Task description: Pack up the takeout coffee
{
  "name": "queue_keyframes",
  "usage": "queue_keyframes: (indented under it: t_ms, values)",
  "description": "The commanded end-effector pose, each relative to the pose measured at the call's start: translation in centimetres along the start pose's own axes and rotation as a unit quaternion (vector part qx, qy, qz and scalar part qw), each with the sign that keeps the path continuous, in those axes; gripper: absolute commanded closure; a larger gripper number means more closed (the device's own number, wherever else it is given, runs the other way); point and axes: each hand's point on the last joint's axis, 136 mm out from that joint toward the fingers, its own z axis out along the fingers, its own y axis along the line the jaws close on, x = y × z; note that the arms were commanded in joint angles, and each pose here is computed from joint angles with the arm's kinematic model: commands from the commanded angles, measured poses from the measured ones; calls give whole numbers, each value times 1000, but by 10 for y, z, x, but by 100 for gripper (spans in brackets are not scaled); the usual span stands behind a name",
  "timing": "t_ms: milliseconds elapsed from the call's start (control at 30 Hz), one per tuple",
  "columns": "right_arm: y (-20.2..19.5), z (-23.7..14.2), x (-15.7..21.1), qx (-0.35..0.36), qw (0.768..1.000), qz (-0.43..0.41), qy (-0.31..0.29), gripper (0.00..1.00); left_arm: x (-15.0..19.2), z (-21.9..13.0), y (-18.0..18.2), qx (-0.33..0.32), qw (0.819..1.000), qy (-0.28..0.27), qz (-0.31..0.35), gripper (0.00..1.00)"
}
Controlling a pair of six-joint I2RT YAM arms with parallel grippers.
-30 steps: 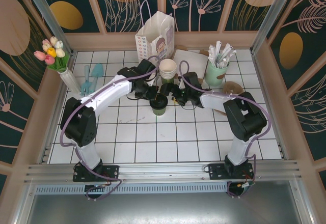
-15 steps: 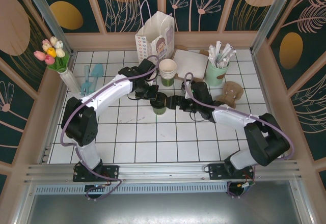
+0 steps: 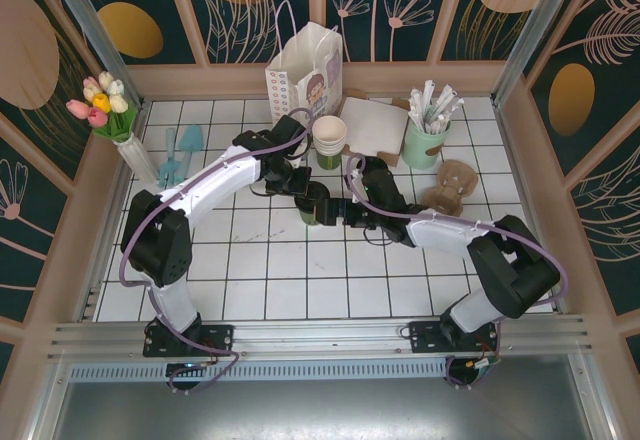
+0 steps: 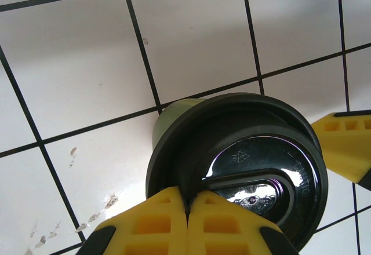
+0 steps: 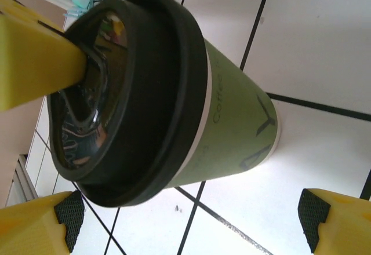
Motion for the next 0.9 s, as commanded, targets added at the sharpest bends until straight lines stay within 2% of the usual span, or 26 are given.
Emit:
queue_keyframes:
  t_ms: [0,200,367,500,700,867]
  values:
    - [12,2,-23,-15,999,-5,-47,3,18,23,11,-23,999,43,-9,100]
    - [-1,8,-16,11,999,-2,-37,3,18,26,11,-22,999,46,-7,100]
    - [-27,18,12,46,999,11,5,4,22,29,11,-19,998,53,-8,100]
    - [-43,17,28,78,997,11,15,4,31,34,16,-27,997,66,-7,100]
    - [-56,13,32,108,994,11,11,4,27,32,13,-20,998,57,-11,100]
    - [-71,6,29,174,984,-4,-20,4,27,33,14,-21,998,59,-11,100]
